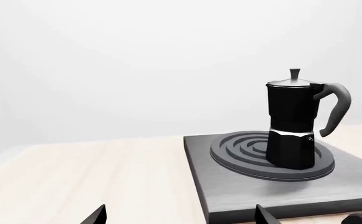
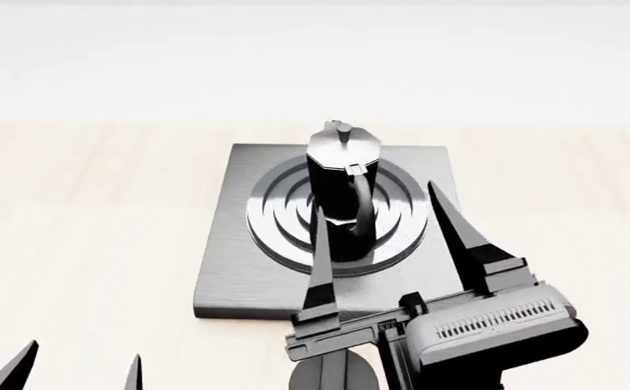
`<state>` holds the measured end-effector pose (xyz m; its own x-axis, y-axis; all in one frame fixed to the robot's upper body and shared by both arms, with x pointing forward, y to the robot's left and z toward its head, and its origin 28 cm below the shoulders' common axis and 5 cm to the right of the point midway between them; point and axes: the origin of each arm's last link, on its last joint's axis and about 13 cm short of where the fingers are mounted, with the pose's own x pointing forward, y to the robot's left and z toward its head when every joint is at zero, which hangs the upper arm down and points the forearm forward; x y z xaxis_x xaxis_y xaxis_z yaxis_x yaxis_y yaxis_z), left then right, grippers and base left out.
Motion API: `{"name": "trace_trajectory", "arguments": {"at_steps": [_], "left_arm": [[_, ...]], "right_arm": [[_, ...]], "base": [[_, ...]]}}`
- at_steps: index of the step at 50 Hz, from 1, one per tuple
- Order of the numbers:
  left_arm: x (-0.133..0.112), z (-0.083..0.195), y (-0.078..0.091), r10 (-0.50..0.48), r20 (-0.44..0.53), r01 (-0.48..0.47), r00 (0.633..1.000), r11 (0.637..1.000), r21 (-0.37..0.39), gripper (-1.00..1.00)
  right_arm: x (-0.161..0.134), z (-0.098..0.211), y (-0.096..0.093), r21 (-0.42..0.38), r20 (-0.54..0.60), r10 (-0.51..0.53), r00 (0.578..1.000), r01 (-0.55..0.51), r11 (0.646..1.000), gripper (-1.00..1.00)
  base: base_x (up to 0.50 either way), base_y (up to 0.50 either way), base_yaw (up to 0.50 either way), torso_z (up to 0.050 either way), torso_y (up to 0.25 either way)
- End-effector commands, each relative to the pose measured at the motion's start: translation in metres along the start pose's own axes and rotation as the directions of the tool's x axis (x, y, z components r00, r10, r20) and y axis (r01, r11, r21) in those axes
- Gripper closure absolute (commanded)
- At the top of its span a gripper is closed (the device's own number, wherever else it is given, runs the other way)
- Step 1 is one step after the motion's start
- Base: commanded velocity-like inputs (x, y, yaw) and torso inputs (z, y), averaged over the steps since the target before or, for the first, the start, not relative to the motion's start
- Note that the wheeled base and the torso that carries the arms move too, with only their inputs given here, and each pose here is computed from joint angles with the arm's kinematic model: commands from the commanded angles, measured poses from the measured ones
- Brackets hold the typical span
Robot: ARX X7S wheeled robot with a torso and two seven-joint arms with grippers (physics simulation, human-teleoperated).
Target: Put the moka pot on the stove.
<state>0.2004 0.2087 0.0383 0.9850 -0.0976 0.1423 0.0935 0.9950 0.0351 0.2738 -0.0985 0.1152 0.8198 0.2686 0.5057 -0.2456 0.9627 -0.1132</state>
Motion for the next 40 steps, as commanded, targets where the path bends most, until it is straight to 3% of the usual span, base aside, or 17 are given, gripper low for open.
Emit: {"name": "trace_trajectory", "arguments": {"at_steps": [1, 40], "left_arm": [[0.0, -0.001, 0.0, 0.001, -0.001, -0.001, 1.0, 1.0, 0.0, -1.0], [0.0, -0.001, 0.0, -0.004, -0.004, 0.004, 1.0, 1.0, 0.003, -1.0]], "right_arm": [[-0.009, 0.012, 0.002, -0.021, 0.04, 0.002, 0.999, -0.001, 1.0, -1.0], [-0.029, 0.035, -0.007, -0.07, 0.108, -0.06, 0.992, 0.068, 0.995, -1.0]], "base": [[0.0, 0.0, 0.0, 0.0, 0.0], [0.0, 0.0, 0.0, 0.0, 0.0]]}}
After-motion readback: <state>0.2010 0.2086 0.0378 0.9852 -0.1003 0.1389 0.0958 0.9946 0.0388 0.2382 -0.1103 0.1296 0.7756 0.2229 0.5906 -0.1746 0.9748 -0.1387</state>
